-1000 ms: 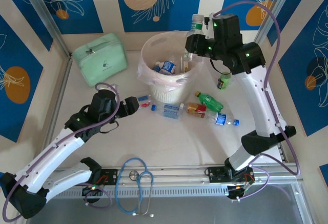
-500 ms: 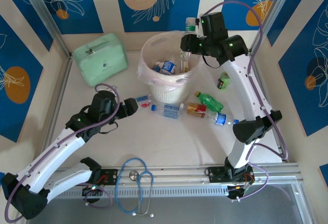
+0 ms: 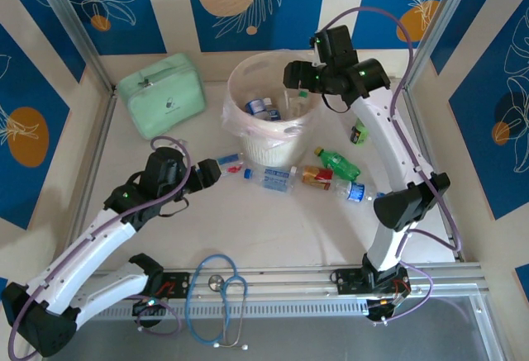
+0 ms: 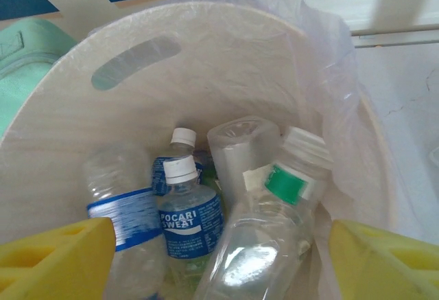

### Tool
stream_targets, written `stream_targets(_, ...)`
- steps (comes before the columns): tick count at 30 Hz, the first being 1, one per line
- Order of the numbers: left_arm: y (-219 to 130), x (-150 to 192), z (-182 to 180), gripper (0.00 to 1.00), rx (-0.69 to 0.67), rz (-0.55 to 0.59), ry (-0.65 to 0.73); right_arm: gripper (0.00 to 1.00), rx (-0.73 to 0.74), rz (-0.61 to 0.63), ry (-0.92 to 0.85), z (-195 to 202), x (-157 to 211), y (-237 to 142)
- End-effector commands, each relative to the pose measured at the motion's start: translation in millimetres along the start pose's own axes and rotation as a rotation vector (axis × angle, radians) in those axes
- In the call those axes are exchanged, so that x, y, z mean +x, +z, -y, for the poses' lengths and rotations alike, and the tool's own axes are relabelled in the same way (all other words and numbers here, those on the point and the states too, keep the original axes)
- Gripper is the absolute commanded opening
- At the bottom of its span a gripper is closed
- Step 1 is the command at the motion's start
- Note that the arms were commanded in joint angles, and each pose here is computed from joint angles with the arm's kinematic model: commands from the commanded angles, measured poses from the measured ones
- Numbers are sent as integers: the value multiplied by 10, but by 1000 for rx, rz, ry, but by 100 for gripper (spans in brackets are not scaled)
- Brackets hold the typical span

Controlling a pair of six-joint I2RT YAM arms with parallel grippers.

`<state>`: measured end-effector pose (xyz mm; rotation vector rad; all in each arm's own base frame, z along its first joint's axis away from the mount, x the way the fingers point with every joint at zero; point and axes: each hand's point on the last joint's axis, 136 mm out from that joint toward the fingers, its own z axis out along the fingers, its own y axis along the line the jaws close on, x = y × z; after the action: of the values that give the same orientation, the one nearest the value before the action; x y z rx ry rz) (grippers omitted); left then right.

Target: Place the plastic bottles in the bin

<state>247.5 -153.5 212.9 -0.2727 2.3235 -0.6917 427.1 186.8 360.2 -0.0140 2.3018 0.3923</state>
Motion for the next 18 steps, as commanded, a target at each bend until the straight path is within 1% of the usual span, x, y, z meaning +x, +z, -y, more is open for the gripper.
stream_targets(1,-21,27,-48,85,0,-6,-25,81,-29,91,11,-73,-176,-401)
stream_targets(5,-17,38,-72,85,-4,-9,-34,81,-53,137,7,-150,-185,-709)
stream_targets(8,-17,46,-95,85,-11,-11,-38,81,-50,159,22,-113,-118,-940)
stream_targets(14,8,73,-187,85,-35,-14,-75,82,-15,148,80,185,309,-1206)
stream_targets(18,43,109,-249,84,-48,-24,-113,83,52,99,139,524,727,-1242)
